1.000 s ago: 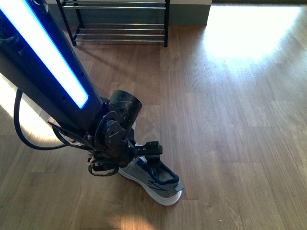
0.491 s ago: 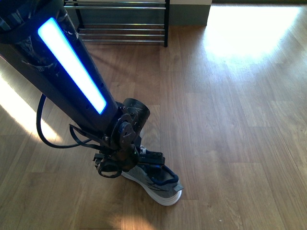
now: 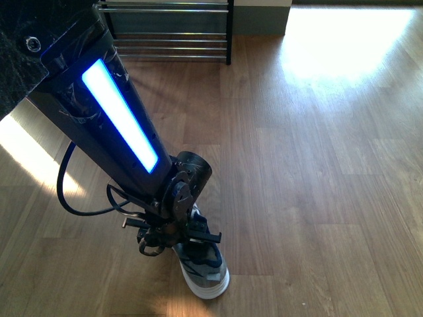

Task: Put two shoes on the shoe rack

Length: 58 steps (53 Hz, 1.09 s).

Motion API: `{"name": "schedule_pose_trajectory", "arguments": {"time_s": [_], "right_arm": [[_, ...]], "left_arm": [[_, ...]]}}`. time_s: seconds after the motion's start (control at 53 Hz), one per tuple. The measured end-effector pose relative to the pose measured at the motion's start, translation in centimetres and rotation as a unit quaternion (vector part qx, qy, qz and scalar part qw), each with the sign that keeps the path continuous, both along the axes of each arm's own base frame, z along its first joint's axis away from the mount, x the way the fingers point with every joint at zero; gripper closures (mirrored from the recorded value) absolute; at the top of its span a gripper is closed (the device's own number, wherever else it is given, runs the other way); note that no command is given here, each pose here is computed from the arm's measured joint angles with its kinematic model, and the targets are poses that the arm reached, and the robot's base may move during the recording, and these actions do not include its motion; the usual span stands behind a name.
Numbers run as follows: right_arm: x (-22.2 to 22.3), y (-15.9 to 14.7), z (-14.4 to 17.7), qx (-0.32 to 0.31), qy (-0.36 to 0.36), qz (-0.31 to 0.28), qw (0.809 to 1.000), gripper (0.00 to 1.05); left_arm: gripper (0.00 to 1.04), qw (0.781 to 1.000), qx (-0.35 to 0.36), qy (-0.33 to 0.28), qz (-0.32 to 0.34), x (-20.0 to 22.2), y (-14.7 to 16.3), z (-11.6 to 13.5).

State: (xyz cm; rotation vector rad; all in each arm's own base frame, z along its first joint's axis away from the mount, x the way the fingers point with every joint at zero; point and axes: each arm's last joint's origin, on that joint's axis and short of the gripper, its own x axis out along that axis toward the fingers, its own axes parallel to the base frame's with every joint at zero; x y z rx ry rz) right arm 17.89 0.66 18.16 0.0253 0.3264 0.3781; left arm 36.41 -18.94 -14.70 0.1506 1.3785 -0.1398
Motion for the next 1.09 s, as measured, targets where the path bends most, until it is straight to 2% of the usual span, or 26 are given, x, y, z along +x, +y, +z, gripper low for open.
{"name": "schedule_pose_trajectory", "arguments": {"time_s": [0.17,0.264,0.321,0.491,0.66,0.736,0.811,0.981,1.094], "right_arm": [[0.0,0.0,0.0,0.000,0.000,0.000,1.000,1.03],[0.0,0.0,0.0,0.000,0.000,0.000,1.000,1.03],[0.0,0.0,0.0,0.000,0.000,0.000,1.000,1.03],[0.0,0.0,0.0,0.000,0.000,0.001,1.000,1.03],[0.0,0.0,0.0,0.000,0.000,0.000,1.000,1.03],[0.0,0.0,0.0,0.000,0.000,0.000,1.000,1.03],[0.0,0.0,0.0,0.000,0.000,0.000,1.000,1.03],[0.0,0.0,0.0,0.000,0.000,0.000,1.000,1.03],[0.0,0.0,0.0,0.000,0.000,0.000,1.000,1.03]], "left_arm": [[0.89,1.000,0.018,-0.023,0.008,-0.8,0.3,-0.1],[1.03,0.999,0.029,-0.036,0.029,-0.9,0.7,0.4],[1.03,0.996,0.049,-0.054,0.044,-0.6,0.2,1.3],[1.03,0.992,0.030,-0.109,0.053,-0.4,-0.6,5.1],[1.03,0.981,0.008,-0.180,0.068,-0.4,-0.3,10.7],[1.03,0.971,-0.013,-0.223,0.079,-1.4,2.1,14.1],[1.03,0.965,-0.012,-0.246,0.090,-2.5,4.0,16.4],[1.03,0.949,0.009,-0.291,0.123,-5.1,7.0,20.5],[1.03,0.941,0.020,-0.311,0.130,-7.4,7.7,22.7]]}}
